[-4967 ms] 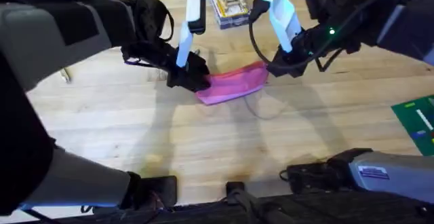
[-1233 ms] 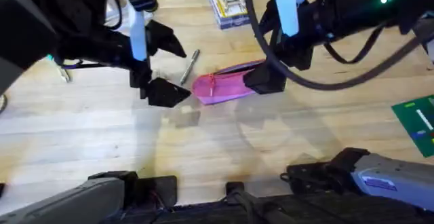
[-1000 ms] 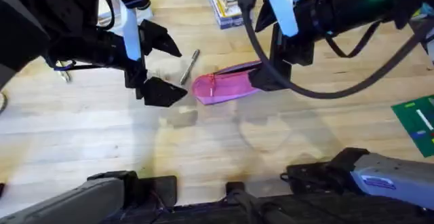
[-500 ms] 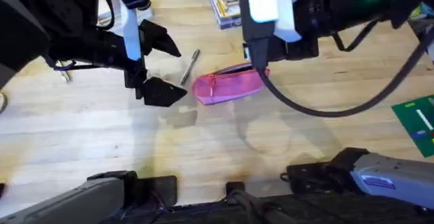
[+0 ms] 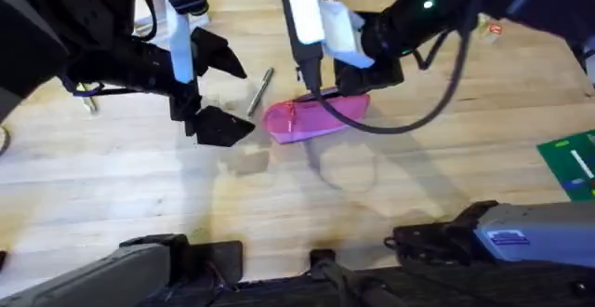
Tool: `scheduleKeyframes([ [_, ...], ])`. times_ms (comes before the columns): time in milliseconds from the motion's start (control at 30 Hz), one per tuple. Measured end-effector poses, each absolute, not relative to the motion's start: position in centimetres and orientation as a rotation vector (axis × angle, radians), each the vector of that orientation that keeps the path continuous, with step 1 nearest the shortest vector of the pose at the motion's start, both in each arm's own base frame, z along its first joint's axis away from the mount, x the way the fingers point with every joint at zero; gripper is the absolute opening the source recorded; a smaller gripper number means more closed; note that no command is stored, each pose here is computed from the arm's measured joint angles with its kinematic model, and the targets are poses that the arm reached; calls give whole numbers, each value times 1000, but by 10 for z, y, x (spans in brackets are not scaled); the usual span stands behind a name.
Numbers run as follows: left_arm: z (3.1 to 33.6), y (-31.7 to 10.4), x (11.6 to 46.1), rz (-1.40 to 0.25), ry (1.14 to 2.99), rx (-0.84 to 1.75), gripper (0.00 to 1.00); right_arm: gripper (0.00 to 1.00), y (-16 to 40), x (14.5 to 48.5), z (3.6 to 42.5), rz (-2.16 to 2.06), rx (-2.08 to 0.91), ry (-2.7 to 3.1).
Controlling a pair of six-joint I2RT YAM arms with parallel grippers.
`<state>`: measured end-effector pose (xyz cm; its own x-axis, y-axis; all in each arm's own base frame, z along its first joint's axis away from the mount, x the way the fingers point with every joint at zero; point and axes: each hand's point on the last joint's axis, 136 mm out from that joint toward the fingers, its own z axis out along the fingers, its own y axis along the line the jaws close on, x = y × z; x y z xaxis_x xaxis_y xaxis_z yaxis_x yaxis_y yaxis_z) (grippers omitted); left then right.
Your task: Unzip the bag, pick up the pens from the table one at a time and place them inside, then zip the bag closed.
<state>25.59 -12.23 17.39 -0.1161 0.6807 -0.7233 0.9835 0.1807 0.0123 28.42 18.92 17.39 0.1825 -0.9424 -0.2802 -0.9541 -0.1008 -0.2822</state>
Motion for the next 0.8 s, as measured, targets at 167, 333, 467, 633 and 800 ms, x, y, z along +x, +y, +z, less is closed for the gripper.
scheduleKeyframes([
  [167,174,-122,256,-655,1865,1562,993,31,194,286,153,101,-2108,1820],
  [333,174,-122,256,-655,1865,1562,993,30,198,286,134,156,-2142,1856],
  [467,174,-122,256,-655,1865,1562,993,30,201,289,124,171,-2149,1864],
  [633,174,-122,256,-655,1865,1562,993,30,205,296,125,160,-2132,1844],
  [800,174,-122,256,-655,1865,1562,993,32,207,300,126,150,-2120,1829],
])
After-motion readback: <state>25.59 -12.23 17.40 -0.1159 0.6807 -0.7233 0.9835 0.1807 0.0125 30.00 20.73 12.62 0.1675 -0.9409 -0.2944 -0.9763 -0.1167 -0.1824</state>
